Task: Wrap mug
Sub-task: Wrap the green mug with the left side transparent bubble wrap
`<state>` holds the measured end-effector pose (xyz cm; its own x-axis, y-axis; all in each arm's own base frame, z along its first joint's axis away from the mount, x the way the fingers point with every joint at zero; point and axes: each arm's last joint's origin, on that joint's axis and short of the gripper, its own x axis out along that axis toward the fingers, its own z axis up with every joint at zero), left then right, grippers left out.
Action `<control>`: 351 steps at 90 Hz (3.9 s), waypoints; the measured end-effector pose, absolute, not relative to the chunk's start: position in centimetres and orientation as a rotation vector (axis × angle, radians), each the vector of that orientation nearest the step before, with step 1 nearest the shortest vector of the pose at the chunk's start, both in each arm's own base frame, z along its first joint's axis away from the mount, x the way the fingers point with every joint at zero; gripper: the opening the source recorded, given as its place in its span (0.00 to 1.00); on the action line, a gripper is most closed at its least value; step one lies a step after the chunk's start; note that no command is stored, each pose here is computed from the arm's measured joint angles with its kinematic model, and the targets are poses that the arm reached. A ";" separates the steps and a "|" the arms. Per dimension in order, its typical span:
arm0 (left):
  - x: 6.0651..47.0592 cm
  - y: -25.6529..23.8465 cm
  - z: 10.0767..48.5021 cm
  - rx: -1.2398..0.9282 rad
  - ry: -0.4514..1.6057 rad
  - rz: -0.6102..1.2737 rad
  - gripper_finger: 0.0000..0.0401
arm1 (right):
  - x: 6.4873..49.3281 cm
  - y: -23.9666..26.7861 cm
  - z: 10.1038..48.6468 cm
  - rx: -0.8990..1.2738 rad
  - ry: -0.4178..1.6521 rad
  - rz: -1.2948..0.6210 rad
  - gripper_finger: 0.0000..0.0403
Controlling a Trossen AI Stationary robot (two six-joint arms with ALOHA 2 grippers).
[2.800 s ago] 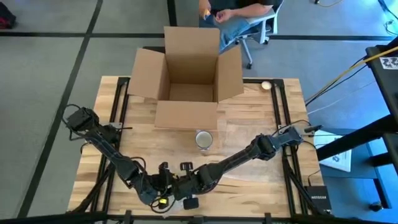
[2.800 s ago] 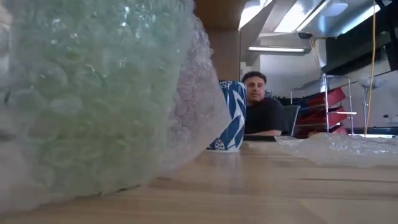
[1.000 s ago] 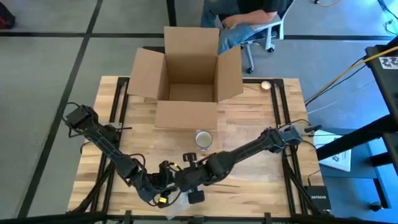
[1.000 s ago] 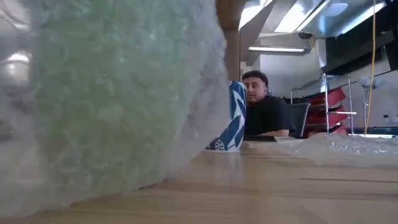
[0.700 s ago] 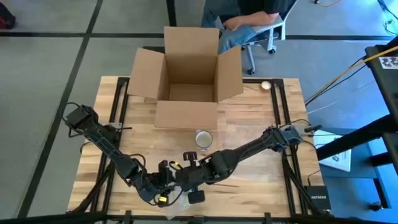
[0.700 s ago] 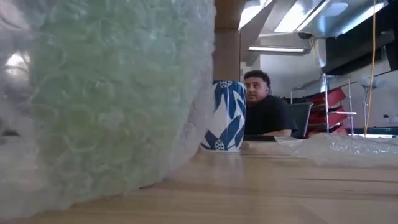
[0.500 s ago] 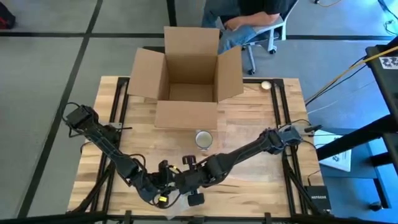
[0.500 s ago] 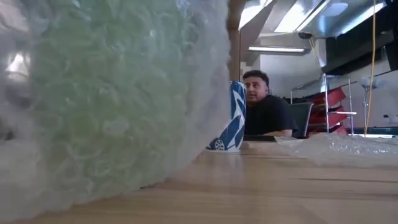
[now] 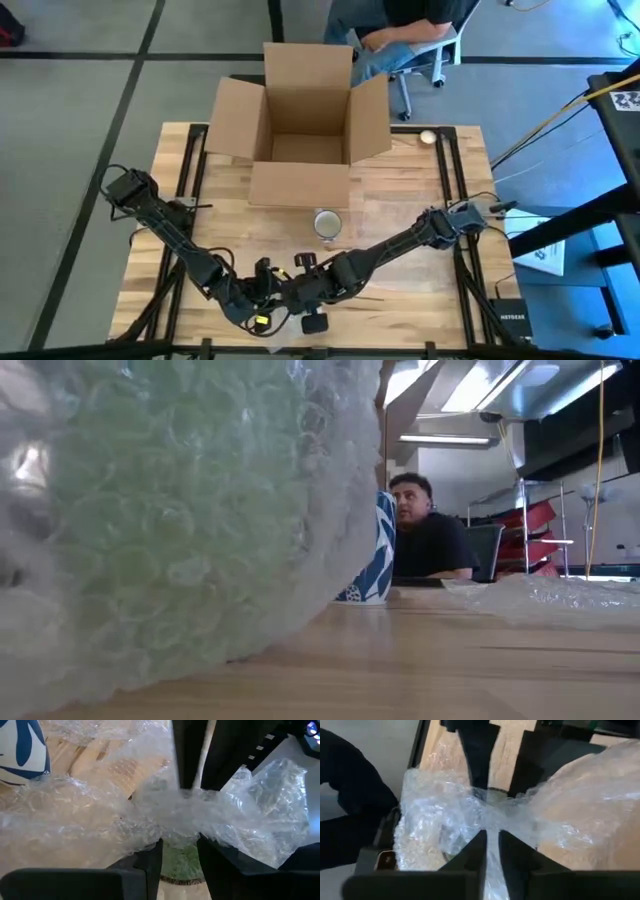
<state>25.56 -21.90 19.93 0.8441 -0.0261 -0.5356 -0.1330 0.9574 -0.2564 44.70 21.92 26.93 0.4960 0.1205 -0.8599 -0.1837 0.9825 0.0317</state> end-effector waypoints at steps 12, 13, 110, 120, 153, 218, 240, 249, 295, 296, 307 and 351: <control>25.6 -21.9 19.9 -0.287 0.564 0.056 0.26 | 44.5 21.5 28.5 -0.083 0.992 0.201 0.32; 25.6 -21.9 19.9 -0.287 0.564 0.056 0.26 | 44.4 21.4 28.7 -0.083 0.987 0.199 0.33; 25.5 -21.8 19.8 -0.278 0.584 0.057 0.26 | 42.2 24.3 26.9 -0.178 0.955 0.061 0.11; 25.5 -21.8 19.8 -0.279 0.585 0.055 0.26 | 43.1 23.9 25.2 -0.143 0.942 0.109 0.02; 24.1 -21.2 23.8 -0.357 0.527 -0.016 0.26 | 43.7 23.0 20.3 -0.024 0.982 0.129 0.01; 24.9 -21.3 21.6 -0.357 0.408 0.022 0.26 | 43.8 23.2 20.5 -0.025 0.967 0.137 0.00; 26.4 -22.0 17.5 -0.378 0.521 0.029 0.26 | 43.8 23.1 20.5 -0.025 0.970 0.138 0.00; 26.7 -22.0 16.8 -0.400 0.545 0.038 0.26 | 43.8 23.1 20.5 -0.025 0.970 0.139 0.00; 26.5 -21.7 17.1 -0.372 0.549 0.046 0.26 | 41.6 21.9 27.3 -0.001 0.879 0.143 0.00; 26.5 -21.7 17.1 -0.371 0.552 0.047 0.26 | 41.6 21.9 27.4 0.002 0.873 0.144 0.00; 26.4 -21.6 16.4 -0.351 0.584 0.053 0.26 | 41.6 22.3 28.1 0.026 0.820 0.173 0.00; 26.7 -21.5 16.9 -0.364 0.556 0.048 0.26 | 39.1 23.5 28.5 -0.028 0.920 0.070 0.00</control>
